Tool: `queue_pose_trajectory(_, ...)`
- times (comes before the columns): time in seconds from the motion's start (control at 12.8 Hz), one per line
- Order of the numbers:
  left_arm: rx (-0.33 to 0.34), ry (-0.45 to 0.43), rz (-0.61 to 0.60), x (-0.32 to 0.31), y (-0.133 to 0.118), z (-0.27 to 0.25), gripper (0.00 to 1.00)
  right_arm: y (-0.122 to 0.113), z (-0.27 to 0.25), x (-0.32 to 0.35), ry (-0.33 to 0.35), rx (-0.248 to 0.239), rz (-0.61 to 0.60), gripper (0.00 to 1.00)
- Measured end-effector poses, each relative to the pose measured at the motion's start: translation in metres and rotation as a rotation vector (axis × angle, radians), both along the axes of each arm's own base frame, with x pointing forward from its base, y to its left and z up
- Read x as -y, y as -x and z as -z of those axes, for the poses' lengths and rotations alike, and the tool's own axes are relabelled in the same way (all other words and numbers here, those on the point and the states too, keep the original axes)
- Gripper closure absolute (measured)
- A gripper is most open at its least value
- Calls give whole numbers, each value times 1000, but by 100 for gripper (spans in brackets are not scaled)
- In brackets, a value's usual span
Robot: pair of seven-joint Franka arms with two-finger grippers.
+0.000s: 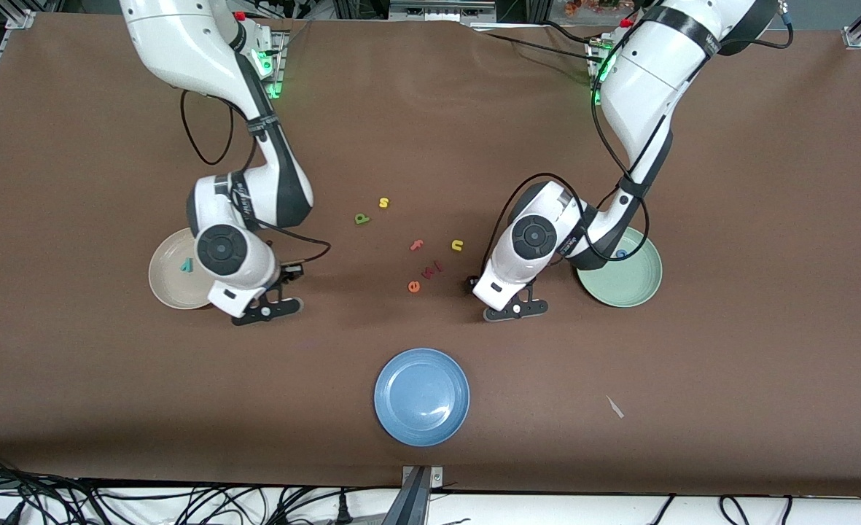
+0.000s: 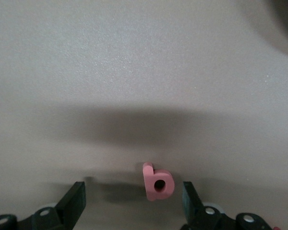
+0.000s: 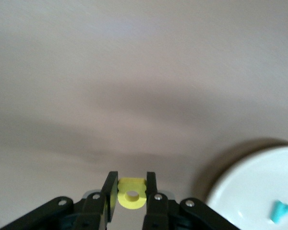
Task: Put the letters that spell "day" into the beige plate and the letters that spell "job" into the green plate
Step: 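Grasp the pink b with the left gripper while the right gripper carries yellow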
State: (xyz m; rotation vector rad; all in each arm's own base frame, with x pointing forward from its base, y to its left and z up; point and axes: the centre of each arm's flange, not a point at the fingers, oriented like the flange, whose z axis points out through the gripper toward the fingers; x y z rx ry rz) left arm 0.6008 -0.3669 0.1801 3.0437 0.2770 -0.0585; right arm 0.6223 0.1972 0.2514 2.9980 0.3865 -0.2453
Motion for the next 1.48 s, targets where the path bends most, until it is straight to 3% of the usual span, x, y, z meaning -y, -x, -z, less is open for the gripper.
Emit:
queue_pose_trajectory(0.23, 39, 31, -3, 7, -1, 3, 11, 13, -11, 67, 0, -26, 0, 72)
queue_pose_trajectory(0.47, 40, 27, 7, 9, 0, 11, 15, 36, 3, 113, -6, -14, 6, 72)
queue_pose_trajectory(0.62, 49, 21, 18, 11, 1, 9, 30, 47, 17, 139, -2, -9, -19, 72)
queue_pose_trajectory(0.7, 51, 21, 22, 13, 2, 9, 30, 50, 21, 149, 0, -17, -14, 72)
queue_pose_trajectory(0.86, 52, 19, 26, 15, 3, 8, 50, 52, 26, 156, 4, -27, -4, 54)
queue_pose_trajectory(0.93, 52, 16, 29, 15, 3, 8, 52, 52, 27, 155, 3, -30, -6, 43)
queue_pose_trajectory(1.09, 63, -1, 49, 16, 4, 9, 67, 54, 26, 148, -17, -47, 8, 21)
queue_pose_trajectory(1.25, 69, -8, 52, 19, 5, 7, 72, 54, 18, 134, -67, -71, 88, 0)
queue_pose_trajectory(1.48, 45, -33, 51, 15, 3, 5, 73, 55, 5, 90, -47, -77, 236, 0)
